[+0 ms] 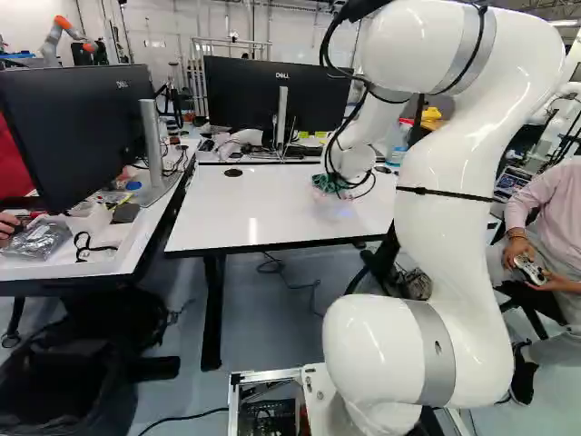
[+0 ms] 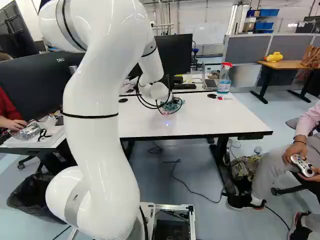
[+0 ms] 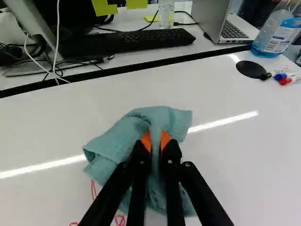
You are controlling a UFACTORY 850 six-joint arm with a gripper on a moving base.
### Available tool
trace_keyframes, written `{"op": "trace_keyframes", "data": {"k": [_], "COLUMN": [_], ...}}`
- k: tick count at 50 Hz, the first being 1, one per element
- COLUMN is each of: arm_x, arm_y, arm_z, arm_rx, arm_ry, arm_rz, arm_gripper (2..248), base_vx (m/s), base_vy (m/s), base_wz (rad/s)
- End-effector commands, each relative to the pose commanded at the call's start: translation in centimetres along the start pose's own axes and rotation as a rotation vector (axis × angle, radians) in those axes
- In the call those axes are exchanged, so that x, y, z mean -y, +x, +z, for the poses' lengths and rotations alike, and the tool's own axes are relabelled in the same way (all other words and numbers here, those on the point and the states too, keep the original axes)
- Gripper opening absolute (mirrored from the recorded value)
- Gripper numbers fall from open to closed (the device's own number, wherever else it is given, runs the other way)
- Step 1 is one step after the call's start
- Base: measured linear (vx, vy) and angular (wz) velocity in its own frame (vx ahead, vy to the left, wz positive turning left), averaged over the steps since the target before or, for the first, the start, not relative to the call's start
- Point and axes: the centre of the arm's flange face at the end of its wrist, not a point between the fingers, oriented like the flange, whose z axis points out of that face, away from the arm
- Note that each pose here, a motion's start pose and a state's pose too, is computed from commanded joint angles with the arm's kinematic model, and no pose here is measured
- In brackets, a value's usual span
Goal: Clean the table with the green towel
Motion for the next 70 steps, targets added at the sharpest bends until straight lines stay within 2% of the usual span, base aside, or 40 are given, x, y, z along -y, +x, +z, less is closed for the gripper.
{"op": "trace_keyframes", "data": {"k": [24,70], "arm_x": [2.6,5.0], "arm_y": [-1.6,-6.6], "arm_z": [-2.7,-10.6], "arm_rx": [0.019,0.06], "arm_ry": [0.038,0.085], "arm_rz": [-0.028,-0.066], "arm_gripper": [42,42], "base_vx": [0.0,0.0], "base_vy": [0.0,0.0], "base_wz": [0.0,0.0]}}
